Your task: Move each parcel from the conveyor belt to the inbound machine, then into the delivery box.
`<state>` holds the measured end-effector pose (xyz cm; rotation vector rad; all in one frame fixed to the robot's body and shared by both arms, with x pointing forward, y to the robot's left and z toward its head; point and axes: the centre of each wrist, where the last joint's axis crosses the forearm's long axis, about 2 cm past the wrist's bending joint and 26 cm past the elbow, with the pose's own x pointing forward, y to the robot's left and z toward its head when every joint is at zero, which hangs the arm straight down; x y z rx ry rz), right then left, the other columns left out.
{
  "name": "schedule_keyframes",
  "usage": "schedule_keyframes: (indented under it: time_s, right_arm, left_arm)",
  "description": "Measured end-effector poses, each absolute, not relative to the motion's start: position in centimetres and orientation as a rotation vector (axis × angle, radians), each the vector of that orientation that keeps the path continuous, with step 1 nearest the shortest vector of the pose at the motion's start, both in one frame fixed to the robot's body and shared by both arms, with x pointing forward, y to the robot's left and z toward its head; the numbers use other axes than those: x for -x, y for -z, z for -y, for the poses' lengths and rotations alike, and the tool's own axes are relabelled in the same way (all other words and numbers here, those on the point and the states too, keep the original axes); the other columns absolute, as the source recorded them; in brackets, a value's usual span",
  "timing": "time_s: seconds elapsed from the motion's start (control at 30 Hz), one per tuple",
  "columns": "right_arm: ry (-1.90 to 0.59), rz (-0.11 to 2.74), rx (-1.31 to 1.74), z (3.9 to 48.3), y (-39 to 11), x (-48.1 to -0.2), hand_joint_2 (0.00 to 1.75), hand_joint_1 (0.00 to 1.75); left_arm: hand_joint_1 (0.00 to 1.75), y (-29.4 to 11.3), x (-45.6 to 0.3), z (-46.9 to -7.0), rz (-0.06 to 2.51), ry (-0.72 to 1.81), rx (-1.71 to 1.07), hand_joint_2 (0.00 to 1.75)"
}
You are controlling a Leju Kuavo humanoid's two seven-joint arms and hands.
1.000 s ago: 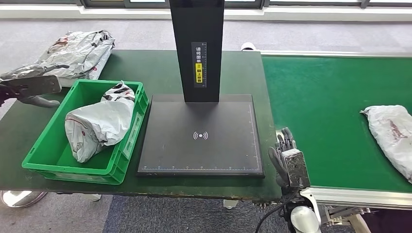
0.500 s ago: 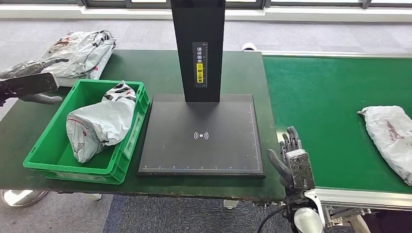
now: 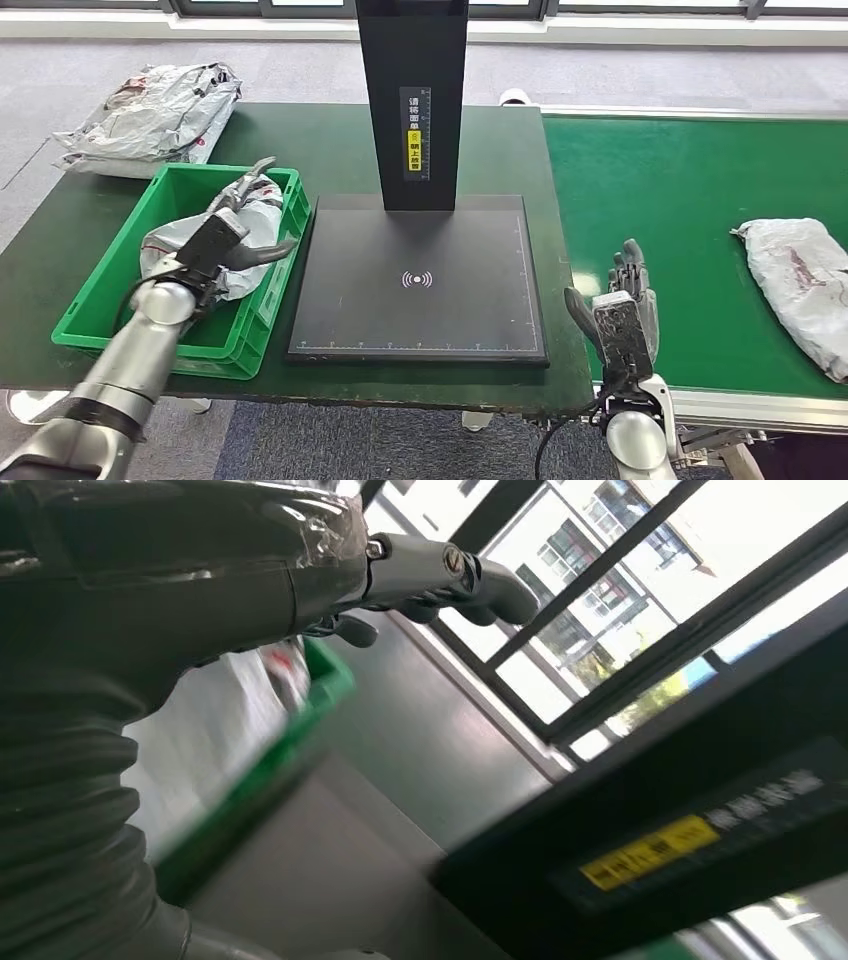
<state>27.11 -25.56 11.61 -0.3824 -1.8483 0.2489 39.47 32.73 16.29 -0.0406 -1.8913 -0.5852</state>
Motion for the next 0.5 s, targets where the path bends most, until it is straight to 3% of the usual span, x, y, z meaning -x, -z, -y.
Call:
schedule_keyframes:
  time_s: [0.27,0.5]
  right_arm:
    - [-0.354,1.735,0.739,26.4,-10.7,-28.2,1.75,0.00]
    - [-0.416,1.576,0.968,28.5,-8.8,-28.8,1.75,0.00]
  left_arm:
    - [0.00,-13.3,-37.4,-21.6,1.839,0.259,0.359,1.75]
    - [0.00,-12.7,-35.9,-16.7,1.817,0.232,0.378,1.75]
